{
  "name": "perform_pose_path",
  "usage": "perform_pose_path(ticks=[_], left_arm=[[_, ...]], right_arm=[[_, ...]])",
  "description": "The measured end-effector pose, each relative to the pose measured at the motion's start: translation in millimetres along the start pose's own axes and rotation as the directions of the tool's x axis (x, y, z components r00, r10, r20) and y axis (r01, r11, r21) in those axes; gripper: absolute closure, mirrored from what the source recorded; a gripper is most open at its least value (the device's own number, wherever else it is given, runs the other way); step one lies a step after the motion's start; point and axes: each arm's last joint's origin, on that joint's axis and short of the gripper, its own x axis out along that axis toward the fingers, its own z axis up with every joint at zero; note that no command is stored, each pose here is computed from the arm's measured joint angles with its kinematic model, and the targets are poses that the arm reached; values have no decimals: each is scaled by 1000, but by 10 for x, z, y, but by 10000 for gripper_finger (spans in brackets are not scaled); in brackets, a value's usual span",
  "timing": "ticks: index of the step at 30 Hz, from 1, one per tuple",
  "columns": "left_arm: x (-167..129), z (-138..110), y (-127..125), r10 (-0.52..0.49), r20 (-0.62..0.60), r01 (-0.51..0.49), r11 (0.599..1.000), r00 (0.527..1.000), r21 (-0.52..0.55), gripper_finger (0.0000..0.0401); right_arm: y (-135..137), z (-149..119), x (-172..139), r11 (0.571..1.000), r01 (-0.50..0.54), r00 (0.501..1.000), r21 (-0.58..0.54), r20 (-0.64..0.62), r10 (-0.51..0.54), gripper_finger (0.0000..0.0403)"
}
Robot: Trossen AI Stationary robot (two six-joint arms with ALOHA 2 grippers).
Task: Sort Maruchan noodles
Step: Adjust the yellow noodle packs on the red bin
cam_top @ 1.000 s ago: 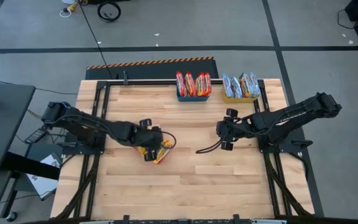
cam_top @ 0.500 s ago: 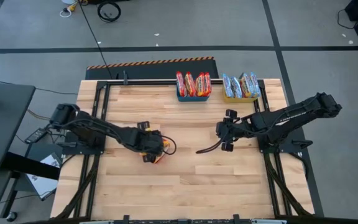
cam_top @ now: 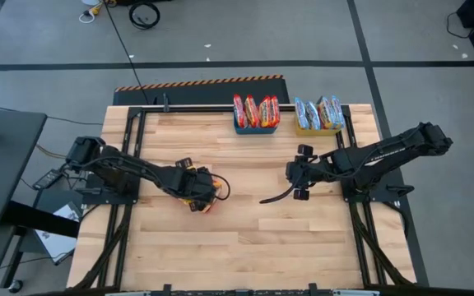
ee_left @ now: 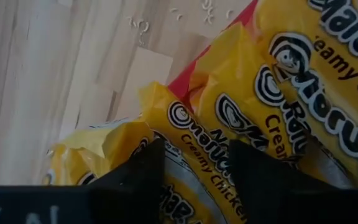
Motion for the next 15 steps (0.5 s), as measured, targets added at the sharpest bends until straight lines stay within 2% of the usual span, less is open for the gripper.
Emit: perform_pose_path(ticks=[4,8,12,15], left_arm=[[17,4,17,-8,-9,7,1000,1000,-22,217],[40,19,54,-38,-36,35,997,999,-69,242],[65,25,111,-29,-60,23,995,998,-98,294],[80,28,142,-21,-72,14,994,997,-105,361]], right_arm=[[1,4,0,1000,-1,1000,-14,4,1,200],[3,3,0,1000,-10,1000,-16,2,10,200],[16,1,0,998,-55,998,-16,-5,55,200],[23,0,-1,997,-79,997,-16,-9,78,200]])
